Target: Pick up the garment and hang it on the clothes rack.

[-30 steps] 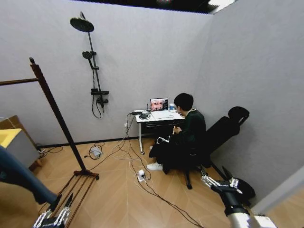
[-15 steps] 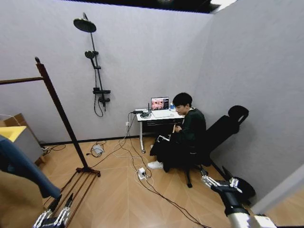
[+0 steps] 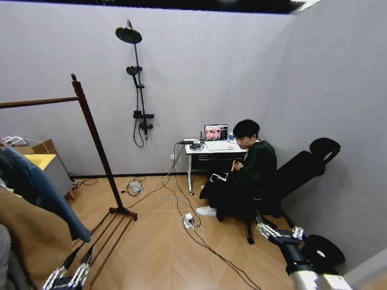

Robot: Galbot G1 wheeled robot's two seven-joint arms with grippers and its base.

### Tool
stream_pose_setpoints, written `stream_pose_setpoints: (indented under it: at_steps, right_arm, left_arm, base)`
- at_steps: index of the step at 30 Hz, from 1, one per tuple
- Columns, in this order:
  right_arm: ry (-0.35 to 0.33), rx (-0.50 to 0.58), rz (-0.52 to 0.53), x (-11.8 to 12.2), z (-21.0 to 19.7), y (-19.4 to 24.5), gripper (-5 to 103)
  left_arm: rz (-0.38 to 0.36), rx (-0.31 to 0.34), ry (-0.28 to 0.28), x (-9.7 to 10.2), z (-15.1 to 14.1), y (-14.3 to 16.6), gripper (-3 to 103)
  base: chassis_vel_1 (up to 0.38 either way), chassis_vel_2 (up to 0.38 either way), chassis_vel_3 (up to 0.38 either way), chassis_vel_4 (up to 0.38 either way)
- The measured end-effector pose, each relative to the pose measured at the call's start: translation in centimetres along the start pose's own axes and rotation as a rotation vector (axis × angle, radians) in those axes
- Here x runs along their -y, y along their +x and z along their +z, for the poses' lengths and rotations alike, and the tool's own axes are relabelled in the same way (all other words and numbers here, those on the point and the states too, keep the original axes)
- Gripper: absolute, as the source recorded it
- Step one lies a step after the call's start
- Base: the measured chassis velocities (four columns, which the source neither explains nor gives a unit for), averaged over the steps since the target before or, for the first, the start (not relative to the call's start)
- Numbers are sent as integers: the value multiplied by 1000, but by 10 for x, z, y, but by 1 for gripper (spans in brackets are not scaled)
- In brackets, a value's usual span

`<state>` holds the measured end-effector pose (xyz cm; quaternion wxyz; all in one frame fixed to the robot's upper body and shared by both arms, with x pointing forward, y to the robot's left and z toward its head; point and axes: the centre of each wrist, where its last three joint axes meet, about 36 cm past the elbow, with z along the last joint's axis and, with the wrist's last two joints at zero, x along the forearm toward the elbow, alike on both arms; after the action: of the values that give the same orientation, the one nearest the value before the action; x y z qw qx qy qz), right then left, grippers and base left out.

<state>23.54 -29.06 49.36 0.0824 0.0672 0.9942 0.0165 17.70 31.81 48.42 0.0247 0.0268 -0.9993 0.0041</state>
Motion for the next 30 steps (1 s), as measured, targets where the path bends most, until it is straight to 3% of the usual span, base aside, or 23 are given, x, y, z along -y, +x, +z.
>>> stream_pose_setpoints:
  at_steps: [13, 30]
  right_arm:
    - [0, 0, 0, 0, 0, 0, 100]
    - [0, 0, 0, 0, 0, 0, 100]
  left_arm:
    - [0, 0, 0, 0, 0, 0, 46]
    - [0, 0, 0, 0, 0, 0, 46]
  base:
    - [172, -161, -166, 151]
    - [315, -325, -322, 324]
